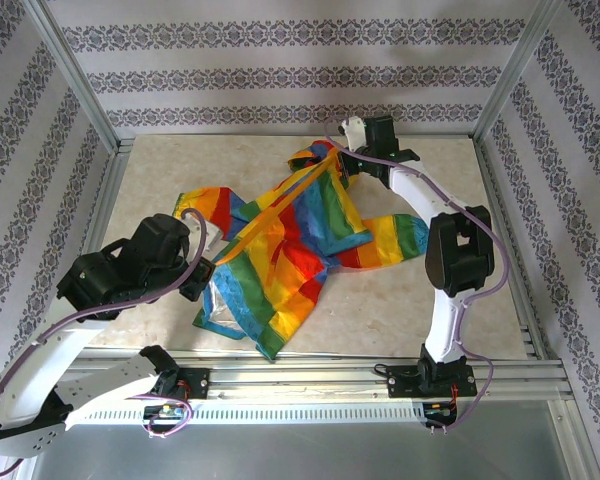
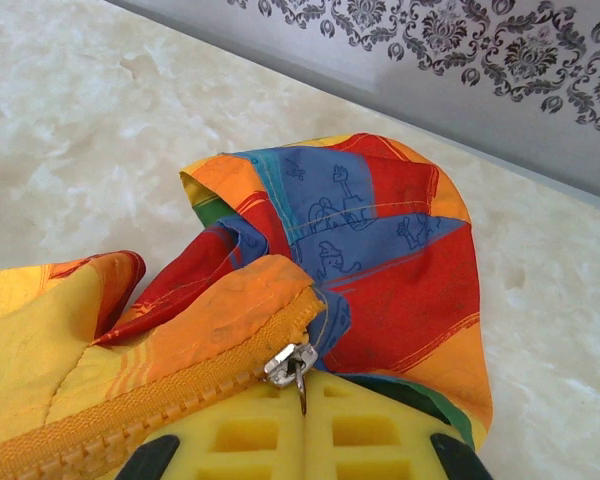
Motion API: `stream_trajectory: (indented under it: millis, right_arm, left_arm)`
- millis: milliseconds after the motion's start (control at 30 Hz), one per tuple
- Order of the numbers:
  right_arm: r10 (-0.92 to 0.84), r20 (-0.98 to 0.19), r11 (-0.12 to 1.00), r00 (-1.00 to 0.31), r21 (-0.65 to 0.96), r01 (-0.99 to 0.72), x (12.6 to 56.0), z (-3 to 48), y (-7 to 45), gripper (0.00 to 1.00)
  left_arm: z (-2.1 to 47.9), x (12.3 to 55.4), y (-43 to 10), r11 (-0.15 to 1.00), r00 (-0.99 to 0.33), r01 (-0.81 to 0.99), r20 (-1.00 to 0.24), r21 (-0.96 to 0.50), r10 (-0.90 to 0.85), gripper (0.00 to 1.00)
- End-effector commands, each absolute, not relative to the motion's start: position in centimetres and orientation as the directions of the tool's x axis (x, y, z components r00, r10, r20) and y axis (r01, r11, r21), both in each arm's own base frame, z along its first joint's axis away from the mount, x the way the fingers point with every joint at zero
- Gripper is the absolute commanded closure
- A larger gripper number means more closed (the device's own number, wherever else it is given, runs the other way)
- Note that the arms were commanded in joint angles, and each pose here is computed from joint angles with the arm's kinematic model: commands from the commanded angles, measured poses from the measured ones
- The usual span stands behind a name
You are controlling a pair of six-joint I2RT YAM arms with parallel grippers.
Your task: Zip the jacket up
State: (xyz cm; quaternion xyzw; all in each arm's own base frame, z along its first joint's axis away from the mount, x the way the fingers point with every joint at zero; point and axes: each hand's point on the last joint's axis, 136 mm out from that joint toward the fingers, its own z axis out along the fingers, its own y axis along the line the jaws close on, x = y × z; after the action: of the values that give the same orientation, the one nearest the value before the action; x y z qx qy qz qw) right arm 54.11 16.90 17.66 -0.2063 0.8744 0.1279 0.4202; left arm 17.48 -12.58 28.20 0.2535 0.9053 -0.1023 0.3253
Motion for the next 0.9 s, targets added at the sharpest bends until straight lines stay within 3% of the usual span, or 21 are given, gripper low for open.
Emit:
stream_trajectory:
  millis: [0,300,500,700,767,867]
  right_arm:
    - [-0.213,-0.801,0.944,-0.559,-0.021,-0.33,57.1,17.9,12.3,1.0]
    - [-0.202,-0.807,0.963,-0.554,-0.061,-0.262,58.1,19.6,9.0,1.0]
    - [-0.182,-0.795,0.973,-0.579,-0.061,-0.222,58.2,19.7,6.8,1.0]
    - [-0.178,-0.769,0.969,-0.614,-0.029,-0.245,56.9,17.8,7.1,1.0]
    - [-0.16,-0.772,0.974,-0.615,-0.021,-0.226,56.3,17.8,7.0,0.75]
    - [-0.147,-0.78,0.978,-0.608,-0.024,-0.206,55.3,18.4,6.6,0.53]
  left_arm:
    - [26.8,16.1,-10.4,0.877,-0.715,0.481,-0.573,0.012,0.4,1.0]
    - [24.7,19.6,-10.3,0.892,-0.771,0.441,-0.466,0.102,0.434,1.0]
    - [21.7,21.0,-10.2,0.899,-0.818,0.436,-0.397,0.042,0.415,1.0]
    - [20.0,21.4,-10.7,0.905,-0.832,0.425,-0.407,-0.028,0.377,1.0]
    - [19.5,21.9,-10.3,0.915,-0.844,0.402,-0.394,-0.015,0.364,0.98]
    - [19.1,22.3,-9.4,0.932,-0.864,0.362,-0.368,0.022,0.344,0.71]
